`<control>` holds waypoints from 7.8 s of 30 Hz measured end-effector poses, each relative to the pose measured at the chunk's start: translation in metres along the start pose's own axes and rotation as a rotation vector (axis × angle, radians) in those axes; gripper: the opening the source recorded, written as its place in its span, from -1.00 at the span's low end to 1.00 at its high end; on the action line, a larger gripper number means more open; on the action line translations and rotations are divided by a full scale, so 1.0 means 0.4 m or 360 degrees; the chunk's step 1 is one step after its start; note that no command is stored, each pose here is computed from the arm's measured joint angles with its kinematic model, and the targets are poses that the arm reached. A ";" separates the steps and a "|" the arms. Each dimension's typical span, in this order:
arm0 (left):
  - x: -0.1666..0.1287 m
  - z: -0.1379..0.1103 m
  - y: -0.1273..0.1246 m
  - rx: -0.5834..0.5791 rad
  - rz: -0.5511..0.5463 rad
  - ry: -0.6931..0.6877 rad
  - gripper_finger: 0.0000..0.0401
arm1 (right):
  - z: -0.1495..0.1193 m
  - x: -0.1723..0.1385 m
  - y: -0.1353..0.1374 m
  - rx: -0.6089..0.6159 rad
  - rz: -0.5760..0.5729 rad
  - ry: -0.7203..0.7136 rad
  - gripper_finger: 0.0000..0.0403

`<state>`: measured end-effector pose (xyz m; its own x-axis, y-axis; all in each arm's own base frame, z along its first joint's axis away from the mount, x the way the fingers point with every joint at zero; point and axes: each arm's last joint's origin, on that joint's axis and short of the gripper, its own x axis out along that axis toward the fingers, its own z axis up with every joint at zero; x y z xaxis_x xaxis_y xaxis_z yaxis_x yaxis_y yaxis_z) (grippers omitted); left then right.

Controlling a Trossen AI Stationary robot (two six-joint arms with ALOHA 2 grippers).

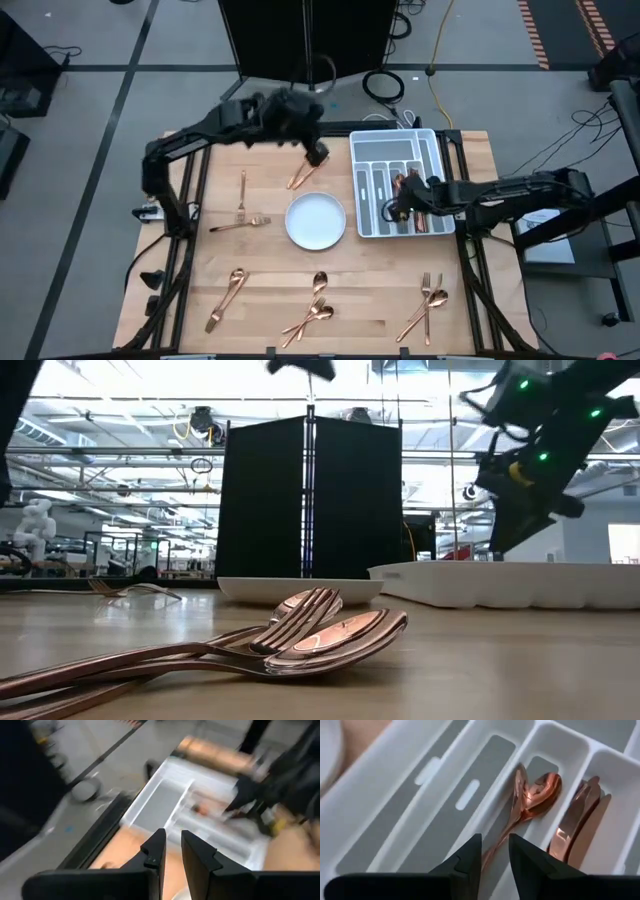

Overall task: Sort silverware
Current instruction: Put the spoon in the silverware tray

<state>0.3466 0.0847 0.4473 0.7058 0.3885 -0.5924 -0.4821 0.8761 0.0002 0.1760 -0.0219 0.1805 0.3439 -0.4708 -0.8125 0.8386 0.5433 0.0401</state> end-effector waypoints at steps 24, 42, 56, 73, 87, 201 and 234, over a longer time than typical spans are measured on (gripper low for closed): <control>0.026 -0.521 0.041 -0.0545 -0.0392 -0.0725 -0.73 | -0.024 0.123 0.029 -0.0004 -0.0188 0.0244 -0.56; 0.012 -0.524 0.000 -0.0322 -0.0487 -0.0870 -0.73 | 0.020 0.067 0.009 0.0222 -0.0148 0.0101 -0.99; 0.027 -0.530 -0.008 -0.0246 -0.0541 -0.0822 -0.73 | 0.030 0.052 0.010 0.0615 -0.0053 0.0075 -1.00; 0.028 -0.533 -0.011 -0.0137 -0.0589 -0.0801 -0.73 | -0.032 0.114 -0.019 0.0816 0.0072 0.0099 -0.77; 0.027 -0.534 -0.013 -0.0091 -0.0616 -0.0799 -0.73 | 0.002 0.094 -0.026 0.0540 -0.0105 0.0059 -0.45; -0.141 -1.011 -0.305 -0.0691 -0.0118 0.1496 -0.65 | -0.313 -0.033 0.327 0.0004 0.0809 -0.0026 -0.47; -0.132 -1.008 -0.317 -0.0281 -0.0048 0.1419 -0.97 | -0.314 -0.033 0.327 0.0000 0.0805 -0.0027 -0.47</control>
<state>0.1612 -0.1620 0.1535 0.0915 -0.0629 -0.9938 -0.5942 0.7974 -0.1052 0.2281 0.1425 0.1235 0.7138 -0.1601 -0.6818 0.5653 0.7064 0.4259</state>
